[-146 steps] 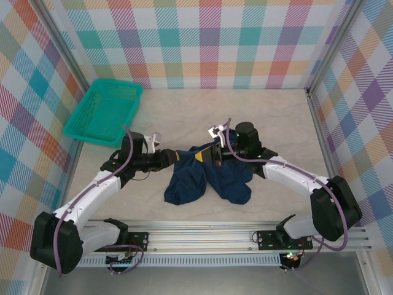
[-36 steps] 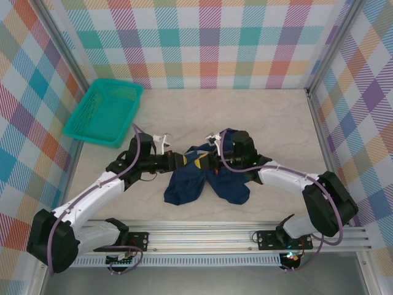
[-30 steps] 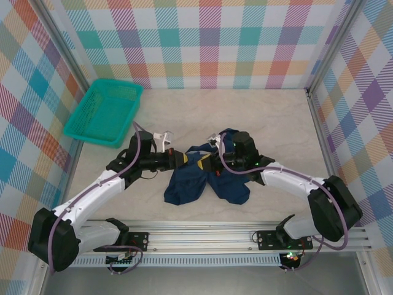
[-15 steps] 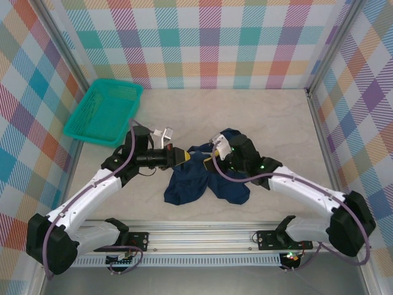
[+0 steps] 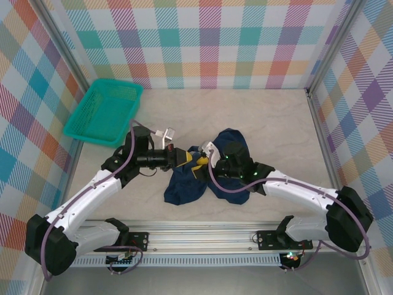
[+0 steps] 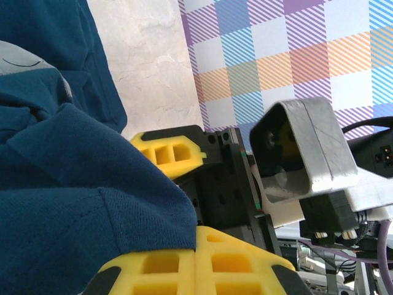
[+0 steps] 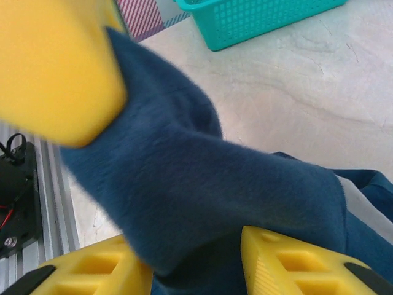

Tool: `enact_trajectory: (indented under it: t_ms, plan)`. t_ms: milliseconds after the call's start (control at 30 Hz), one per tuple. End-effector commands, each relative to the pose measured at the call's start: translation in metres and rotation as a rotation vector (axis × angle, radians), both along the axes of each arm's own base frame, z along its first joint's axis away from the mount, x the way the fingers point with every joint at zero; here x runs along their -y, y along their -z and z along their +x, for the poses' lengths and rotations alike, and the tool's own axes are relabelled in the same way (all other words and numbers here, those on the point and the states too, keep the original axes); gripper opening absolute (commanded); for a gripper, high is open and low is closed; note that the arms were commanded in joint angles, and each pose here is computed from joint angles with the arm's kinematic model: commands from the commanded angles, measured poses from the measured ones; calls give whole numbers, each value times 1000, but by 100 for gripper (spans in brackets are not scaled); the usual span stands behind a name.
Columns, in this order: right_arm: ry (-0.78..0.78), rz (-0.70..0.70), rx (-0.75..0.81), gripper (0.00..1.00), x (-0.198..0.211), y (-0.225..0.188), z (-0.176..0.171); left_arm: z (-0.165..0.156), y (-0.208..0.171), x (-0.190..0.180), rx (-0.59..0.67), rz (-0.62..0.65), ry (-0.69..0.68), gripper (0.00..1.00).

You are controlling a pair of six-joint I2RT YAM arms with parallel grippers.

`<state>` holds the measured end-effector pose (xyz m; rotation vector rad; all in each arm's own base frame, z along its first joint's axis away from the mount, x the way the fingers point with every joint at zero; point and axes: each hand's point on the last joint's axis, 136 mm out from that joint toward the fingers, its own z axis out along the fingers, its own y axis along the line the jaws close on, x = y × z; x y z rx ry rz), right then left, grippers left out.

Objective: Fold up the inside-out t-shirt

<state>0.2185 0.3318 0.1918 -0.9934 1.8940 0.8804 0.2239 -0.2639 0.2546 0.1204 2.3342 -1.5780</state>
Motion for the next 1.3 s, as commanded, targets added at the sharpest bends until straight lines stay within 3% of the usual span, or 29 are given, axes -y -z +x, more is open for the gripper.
enact_trajectory:
  t_ms: [0, 233, 267, 367, 433, 467, 600, 700, 967, 1100, 1267]
  plan:
    - [18, 92, 62, 39, -9, -36, 10, -7, -14, 0, 46, -5, 19, 0]
    - [-36, 129, 74, 38, -10, -45, -2, -4, -7, 0, 33, 13, 16, 0]
    - [-38, 130, 75, 33, -11, -46, -1, -4, -7, 0, 35, 14, 15, 0]
    - [-24, 113, 67, 5, -10, -44, 1, -3, -7, -1, 43, 22, 9, 0]
    - [-1, 105, 47, 0, -4, -41, 3, 1, -5, -7, 74, 68, -25, 0]
    - [6, 115, 19, 0, 1, -41, 4, 4, 0, -15, 87, 118, -60, 3]
    - [-6, 203, -122, 0, 16, -48, 4, 19, 18, -56, 233, 333, -230, 33]
    - [-26, 261, -190, 0, 20, -54, 3, 20, 33, -64, 282, 390, -253, 46]
    - [-19, 312, -249, 0, 27, -62, 11, 12, 50, -38, 357, 429, -117, 63]
    - [-15, 316, -258, 0, 25, -61, 14, 10, 64, -34, 397, 550, -70, 79]
    - [-18, 316, -267, 0, 24, -60, 15, 23, 79, -37, 409, 672, -102, 80]
